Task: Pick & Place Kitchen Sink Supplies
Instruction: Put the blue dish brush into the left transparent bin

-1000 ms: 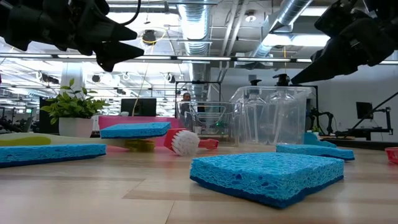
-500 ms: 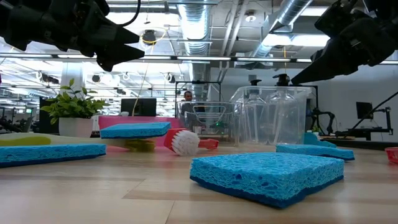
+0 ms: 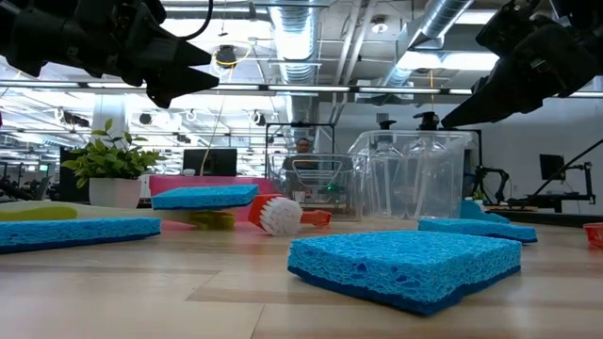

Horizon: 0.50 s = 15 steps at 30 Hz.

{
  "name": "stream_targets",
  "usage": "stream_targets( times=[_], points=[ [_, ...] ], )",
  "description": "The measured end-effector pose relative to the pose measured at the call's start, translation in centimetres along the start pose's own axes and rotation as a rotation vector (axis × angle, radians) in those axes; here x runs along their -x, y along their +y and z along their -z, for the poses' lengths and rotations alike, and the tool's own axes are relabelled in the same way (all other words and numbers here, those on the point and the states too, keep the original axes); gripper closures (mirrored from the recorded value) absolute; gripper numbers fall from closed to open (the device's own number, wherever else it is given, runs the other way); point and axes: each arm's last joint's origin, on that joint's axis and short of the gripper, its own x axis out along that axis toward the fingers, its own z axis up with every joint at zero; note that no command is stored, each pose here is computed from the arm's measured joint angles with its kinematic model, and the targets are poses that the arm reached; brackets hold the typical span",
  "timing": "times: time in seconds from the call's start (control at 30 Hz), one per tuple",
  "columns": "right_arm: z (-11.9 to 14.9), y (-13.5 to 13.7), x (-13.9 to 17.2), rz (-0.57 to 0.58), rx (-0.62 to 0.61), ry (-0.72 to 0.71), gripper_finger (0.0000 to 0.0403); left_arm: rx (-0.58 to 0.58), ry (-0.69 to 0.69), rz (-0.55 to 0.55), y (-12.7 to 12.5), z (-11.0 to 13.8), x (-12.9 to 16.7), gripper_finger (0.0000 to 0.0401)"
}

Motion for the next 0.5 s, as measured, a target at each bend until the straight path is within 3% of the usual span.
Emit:
stream_targets(
  times=[0.5],
  points=[
    [0.00,-0.03,-0.01,0.003,-0.018,0.000,0.0280,0.000,0.000,0.000,0.00,0.00,0.00,0.0153]
  ],
)
